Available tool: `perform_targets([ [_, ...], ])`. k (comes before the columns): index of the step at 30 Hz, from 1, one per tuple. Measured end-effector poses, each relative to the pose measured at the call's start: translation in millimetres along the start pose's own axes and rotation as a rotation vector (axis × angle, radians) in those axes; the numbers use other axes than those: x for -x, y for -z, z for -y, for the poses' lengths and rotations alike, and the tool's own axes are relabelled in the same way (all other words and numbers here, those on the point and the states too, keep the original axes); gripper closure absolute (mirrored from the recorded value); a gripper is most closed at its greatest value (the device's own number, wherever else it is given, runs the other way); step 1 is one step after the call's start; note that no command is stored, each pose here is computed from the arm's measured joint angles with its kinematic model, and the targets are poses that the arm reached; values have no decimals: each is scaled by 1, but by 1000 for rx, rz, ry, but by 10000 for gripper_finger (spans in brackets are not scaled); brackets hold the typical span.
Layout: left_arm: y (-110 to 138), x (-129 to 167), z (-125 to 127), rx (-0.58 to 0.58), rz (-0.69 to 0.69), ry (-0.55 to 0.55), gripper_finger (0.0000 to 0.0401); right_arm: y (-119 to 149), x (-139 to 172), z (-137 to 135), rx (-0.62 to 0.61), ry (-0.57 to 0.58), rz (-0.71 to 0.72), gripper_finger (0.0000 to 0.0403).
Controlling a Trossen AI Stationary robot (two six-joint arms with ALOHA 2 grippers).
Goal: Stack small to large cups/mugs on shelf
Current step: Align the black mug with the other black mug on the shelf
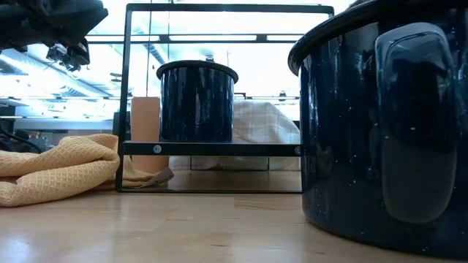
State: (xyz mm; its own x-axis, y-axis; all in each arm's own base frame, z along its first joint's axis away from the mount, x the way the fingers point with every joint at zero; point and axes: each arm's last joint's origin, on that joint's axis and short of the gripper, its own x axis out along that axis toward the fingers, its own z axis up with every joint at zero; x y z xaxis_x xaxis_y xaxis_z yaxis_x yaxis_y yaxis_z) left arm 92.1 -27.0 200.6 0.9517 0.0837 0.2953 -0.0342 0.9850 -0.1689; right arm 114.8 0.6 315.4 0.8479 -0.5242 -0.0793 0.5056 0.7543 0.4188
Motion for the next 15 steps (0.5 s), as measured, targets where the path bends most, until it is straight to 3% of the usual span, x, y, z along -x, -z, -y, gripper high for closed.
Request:
perform_targets([
  [9, 0, 0, 0, 2, -1, 0, 326, 1, 5, 6, -5, 35, -12, 332],
  [15, 0, 0, 0, 28, 0, -2, 332, 2, 5, 3, -53, -65, -67, 332],
])
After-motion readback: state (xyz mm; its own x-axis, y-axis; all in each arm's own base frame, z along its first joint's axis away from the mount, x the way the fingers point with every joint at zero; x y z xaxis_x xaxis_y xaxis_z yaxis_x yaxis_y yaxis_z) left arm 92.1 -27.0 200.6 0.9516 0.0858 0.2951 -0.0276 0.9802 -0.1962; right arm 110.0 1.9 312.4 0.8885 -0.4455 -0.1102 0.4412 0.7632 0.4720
